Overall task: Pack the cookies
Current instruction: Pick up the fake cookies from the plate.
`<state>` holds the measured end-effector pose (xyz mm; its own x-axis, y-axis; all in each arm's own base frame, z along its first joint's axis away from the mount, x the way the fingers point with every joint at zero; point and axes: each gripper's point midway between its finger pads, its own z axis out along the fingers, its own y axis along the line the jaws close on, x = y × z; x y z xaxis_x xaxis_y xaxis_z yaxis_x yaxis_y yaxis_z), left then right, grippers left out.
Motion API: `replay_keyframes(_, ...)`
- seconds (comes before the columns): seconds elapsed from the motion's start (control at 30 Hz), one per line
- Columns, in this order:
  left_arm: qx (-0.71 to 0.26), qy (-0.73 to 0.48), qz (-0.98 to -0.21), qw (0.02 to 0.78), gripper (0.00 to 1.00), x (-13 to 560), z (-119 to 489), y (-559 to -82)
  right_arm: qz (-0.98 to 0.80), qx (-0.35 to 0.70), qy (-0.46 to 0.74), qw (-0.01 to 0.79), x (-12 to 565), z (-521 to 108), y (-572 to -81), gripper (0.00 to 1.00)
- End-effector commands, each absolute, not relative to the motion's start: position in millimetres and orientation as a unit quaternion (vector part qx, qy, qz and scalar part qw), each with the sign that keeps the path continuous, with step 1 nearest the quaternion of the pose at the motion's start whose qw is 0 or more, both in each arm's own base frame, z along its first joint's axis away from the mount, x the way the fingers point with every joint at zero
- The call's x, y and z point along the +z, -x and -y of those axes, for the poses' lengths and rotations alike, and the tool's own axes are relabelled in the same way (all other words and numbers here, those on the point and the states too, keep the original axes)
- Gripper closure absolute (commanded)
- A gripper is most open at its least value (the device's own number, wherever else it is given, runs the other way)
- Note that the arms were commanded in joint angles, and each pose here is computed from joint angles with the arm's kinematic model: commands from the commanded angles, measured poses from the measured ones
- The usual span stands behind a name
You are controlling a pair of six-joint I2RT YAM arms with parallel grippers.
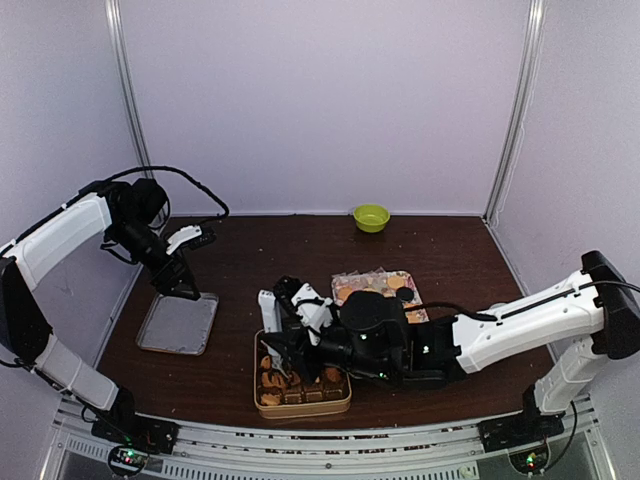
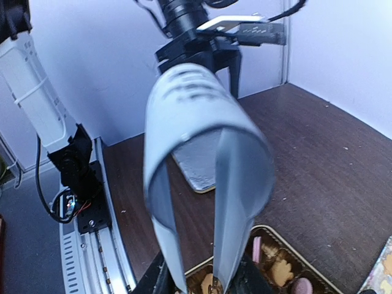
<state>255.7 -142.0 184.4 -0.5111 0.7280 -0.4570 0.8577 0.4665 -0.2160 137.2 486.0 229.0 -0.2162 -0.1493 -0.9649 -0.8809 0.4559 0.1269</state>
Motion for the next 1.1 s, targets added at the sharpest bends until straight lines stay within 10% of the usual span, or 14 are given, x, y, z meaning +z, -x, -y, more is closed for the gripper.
replay_keyframes(0.0, -0.23, -0.473, -0.837, 0.152, 0.37, 184, 145, -252, -0.689, 0.343, 0.293, 0.567, 278, -436, -193, 0.71)
replay_keyframes(0.53, -0.286, -0.502, -0.81, 0.104, 0.39, 143, 204, -267, -0.763, 0.137, 0.076, 0.627, 248, -248, -300, 0.66)
replay_keyframes(1.07, -0.301, -0.56, -0.77, 0.054, 0.43, 98, 263, -273, -0.784, 0.047, 0.01, 0.618, 208, -197, -348, 0.61)
